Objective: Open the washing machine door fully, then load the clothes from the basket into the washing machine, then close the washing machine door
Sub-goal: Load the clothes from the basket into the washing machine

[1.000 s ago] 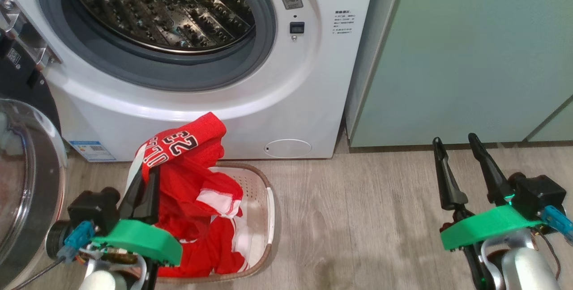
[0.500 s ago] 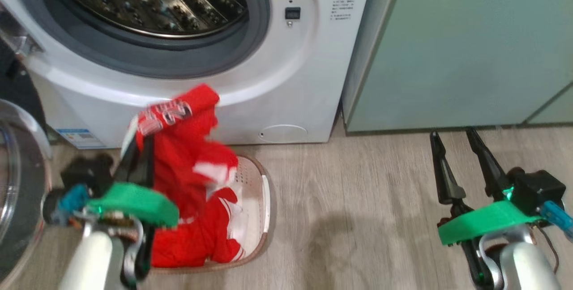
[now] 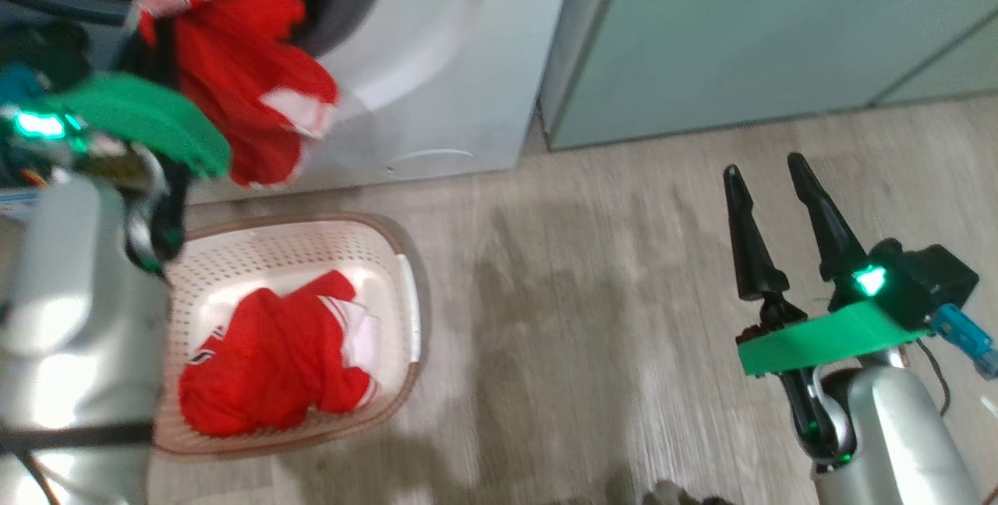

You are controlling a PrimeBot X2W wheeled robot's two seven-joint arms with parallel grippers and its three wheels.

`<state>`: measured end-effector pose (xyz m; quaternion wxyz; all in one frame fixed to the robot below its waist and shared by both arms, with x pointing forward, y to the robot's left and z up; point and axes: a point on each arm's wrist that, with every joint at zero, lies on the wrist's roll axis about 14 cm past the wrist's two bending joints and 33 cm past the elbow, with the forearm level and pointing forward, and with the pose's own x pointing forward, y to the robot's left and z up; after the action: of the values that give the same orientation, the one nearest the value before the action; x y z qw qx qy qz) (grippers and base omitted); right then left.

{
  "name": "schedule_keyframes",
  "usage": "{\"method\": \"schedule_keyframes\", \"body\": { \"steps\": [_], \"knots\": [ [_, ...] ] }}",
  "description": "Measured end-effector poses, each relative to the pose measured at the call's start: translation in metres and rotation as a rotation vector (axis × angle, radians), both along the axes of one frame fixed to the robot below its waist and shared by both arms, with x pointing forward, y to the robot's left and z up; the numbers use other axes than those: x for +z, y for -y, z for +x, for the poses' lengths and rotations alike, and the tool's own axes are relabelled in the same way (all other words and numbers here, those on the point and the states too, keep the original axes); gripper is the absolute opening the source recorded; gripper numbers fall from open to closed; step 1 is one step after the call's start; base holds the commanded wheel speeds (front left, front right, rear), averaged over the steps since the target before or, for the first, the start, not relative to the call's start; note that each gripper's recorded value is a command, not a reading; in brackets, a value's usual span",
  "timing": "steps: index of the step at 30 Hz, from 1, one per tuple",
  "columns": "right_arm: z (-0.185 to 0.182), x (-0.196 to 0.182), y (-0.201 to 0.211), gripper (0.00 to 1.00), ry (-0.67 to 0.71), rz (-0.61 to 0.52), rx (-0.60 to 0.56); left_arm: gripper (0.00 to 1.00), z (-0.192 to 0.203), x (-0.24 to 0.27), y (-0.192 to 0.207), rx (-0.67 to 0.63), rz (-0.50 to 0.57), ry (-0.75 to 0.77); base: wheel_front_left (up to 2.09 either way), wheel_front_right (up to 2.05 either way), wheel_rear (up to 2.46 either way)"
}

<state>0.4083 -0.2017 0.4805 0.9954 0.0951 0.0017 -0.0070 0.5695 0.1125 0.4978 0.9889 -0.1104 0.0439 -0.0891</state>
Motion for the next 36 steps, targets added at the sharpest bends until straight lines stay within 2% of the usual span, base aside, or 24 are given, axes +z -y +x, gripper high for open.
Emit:
{"method": "schedule_keyframes", "body": {
  "steps": [8,16,18,28,36],
  "knots": [
    [0.0,-0.024,0.019,1.0,-0.054,0.007,-0.059,0.0,0.068,-0.041,0.012,-0.013,0.02,-0.13,0.0,0.0,0.0],
    [0.0,-0.044,0.033,1.0,-0.109,0.01,-0.103,0.0,0.106,-0.094,0.014,-0.073,0.188,-0.251,0.0,0.0,0.0],
    [0.001,-0.049,0.036,1.0,-0.121,0.012,-0.11,0.0,0.115,-0.1,0.017,-0.086,0.201,-0.26,0.0,0.0,0.0],
    [0.006,-0.059,0.045,1.0,-0.147,0.013,-0.134,0.0,0.156,-0.108,0.015,-0.068,0.203,-0.226,0.0,0.0,0.0],
    [0.003,-0.068,0.051,1.0,-0.176,0.014,-0.157,0.0,0.193,-0.077,0.007,-0.004,0.138,-0.059,0.0,0.0,0.0]
  ]
}}
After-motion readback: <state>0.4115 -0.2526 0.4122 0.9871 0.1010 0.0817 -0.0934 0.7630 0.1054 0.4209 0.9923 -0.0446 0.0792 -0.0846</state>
